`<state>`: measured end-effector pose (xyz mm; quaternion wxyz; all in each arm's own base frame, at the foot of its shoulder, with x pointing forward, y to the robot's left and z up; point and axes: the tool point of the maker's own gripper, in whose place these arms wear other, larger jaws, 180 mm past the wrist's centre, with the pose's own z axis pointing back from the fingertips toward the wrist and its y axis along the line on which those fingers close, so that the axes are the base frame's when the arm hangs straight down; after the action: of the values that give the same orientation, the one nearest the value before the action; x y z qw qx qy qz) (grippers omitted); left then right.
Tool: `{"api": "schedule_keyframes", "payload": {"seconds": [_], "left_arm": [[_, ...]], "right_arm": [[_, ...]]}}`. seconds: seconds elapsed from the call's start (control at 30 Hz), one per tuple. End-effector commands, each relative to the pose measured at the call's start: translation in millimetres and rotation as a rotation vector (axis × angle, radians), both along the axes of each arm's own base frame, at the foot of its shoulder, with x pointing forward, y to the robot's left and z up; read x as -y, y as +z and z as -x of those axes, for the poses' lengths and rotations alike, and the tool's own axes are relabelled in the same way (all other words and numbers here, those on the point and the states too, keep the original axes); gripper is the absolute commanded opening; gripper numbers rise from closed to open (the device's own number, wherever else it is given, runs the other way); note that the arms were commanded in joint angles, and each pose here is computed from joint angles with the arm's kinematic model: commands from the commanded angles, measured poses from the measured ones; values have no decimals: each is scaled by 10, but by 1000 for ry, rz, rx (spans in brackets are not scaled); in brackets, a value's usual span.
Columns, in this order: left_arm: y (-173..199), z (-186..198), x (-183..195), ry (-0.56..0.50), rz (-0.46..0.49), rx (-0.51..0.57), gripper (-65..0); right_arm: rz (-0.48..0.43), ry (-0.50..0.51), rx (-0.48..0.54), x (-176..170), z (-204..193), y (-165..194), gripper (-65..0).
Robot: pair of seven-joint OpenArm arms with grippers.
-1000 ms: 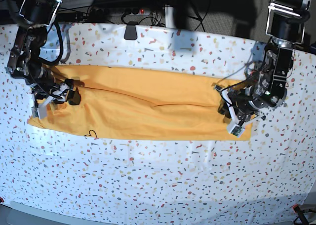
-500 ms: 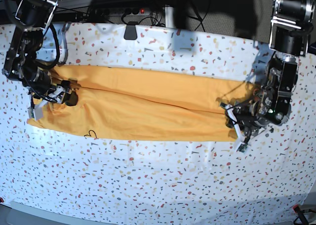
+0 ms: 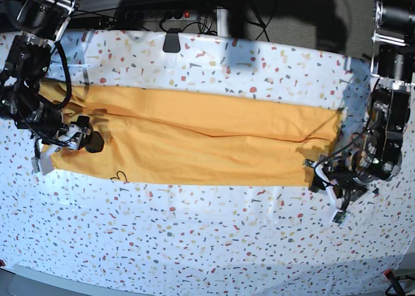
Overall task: Fold the T-shirt properly
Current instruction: 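Lay the strip flat and open both grippers, moving the left gripper aside, then grasp the strip end with the left gripper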
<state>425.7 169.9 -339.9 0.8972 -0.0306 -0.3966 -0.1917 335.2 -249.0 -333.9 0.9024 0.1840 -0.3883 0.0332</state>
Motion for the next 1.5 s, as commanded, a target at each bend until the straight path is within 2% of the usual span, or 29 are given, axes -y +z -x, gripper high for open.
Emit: {"api": "schedule_keyframes", "payload": {"seconds": [0.0, 0.1, 0.27, 0.5, 0.67, 0.73, 0.83, 1.03, 1.2, 1.27, 1.4, 1.47], "left_arm": [[172, -108, -95, 15, 11, 40, -321], [50, -47, -262, 50, 62, -17, -318], [-196, 60, -430, 124, 200, -115, -317], [-441, 164, -509, 217, 401, -202, -317], [-283, 244, -425, 156, 661, -228, -317], [-283, 290, -431, 146, 712, -242, -317], [-362, 298, -536, 181, 719, -231, -317], [-524, 285, -744, 218, 582, -197, -317], [-611, 379, -730, 209, 559, -248, -317], [-667, 472, -673, 190, 568, -291, -317], [-676, 636, -417, 123, 680, -354, -317], [-693, 649, -338, 118, 704, -356, -317]], "right_arm": [[7, 10, 77, 21, -109, 262, -253], [4, 58, 108, -62, -101, 457, -253], [-42, 120, 235, -238, -128, 870, -254], [27, 183, 325, -419, 0, 1157, -254], [72, 224, 325, -538, 208, 1154, -254], [86, 238, 331, -580, 264, 1173, -254], [105, 255, 346, -635, 323, 1218, -254], [116, 270, 333, -678, 422, 1181, -254], [109, 273, 326, -688, 446, 1160, -254], [109, 273, 326, -688, 446, 1160, -254], [108, 273, 326, -688, 446, 1160, -254], [108, 273, 326, -688, 446, 1160, -254]]}}
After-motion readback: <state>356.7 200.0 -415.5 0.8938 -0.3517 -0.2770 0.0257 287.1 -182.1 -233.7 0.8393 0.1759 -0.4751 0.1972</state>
